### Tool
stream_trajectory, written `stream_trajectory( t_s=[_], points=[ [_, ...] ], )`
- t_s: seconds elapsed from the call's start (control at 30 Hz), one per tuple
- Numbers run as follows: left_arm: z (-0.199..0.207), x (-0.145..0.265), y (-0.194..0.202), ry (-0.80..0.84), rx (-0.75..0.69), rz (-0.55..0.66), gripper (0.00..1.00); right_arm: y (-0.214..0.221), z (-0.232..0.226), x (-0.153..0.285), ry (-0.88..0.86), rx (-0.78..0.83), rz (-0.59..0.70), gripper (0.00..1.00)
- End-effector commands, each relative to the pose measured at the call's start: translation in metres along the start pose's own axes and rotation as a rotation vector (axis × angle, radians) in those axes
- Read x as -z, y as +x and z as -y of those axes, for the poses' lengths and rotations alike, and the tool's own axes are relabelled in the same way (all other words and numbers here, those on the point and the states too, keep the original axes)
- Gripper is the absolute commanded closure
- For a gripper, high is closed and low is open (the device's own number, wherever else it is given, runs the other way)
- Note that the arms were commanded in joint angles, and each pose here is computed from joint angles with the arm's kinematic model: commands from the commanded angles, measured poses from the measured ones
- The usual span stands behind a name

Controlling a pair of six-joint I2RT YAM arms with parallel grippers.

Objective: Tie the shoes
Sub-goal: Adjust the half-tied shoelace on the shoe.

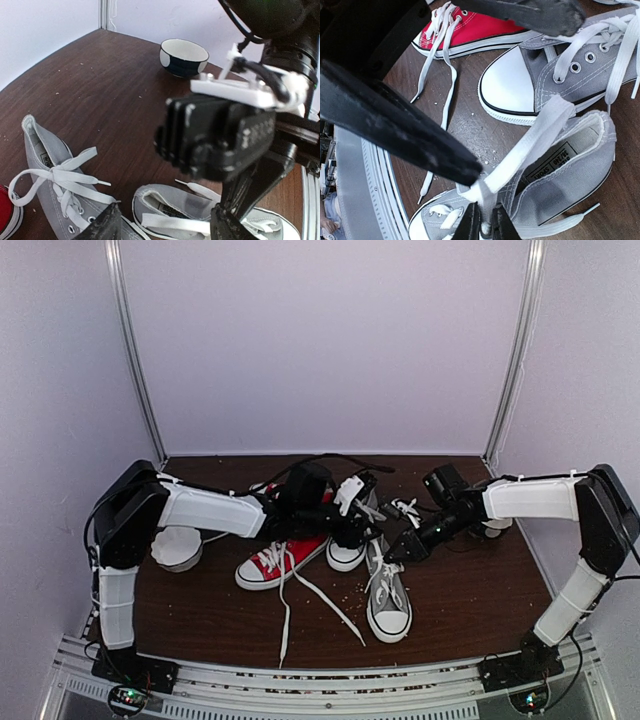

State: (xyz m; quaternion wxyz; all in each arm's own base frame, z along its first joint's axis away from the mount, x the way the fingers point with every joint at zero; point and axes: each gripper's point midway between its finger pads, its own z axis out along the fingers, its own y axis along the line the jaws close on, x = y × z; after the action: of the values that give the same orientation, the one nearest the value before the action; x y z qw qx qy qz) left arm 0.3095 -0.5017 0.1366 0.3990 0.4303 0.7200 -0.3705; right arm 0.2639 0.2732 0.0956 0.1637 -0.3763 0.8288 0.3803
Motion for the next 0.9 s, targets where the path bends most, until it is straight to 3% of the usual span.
stream_trajectory(
  t_s=[0.0, 0.47, 0.6, 0.77, 0.87],
  points=[
    [-0.011, -0.015, 0.009, -0.038, 0.057, -0.053, 0.39, 0.002, 0.001, 0.001, 0.029, 0.002, -0.008, 0.88],
    [-0.016, -0.029, 0.029, -0.036, 0.066, -0.136, 0.46, 0.001, 0.001, 0.007, 0.054, 0.013, -0.023, 0.74],
    [-0.011, -0.028, 0.028, -0.009, 0.059, -0.13, 0.63, 0.0, -0.002, 0.014, 0.04, 0.003, -0.005, 0.7],
    [-0.001, -0.022, 0.021, 0.038, 0.044, -0.094, 0.92, -0.006, 0.014, 0.037, 0.123, -0.039, 0.068, 0.65],
    [0.003, -0.02, 0.018, 0.059, 0.036, -0.076, 1.0, -0.003, 0.019, 0.052, 0.224, 0.089, 0.036, 0.6]
  ],
)
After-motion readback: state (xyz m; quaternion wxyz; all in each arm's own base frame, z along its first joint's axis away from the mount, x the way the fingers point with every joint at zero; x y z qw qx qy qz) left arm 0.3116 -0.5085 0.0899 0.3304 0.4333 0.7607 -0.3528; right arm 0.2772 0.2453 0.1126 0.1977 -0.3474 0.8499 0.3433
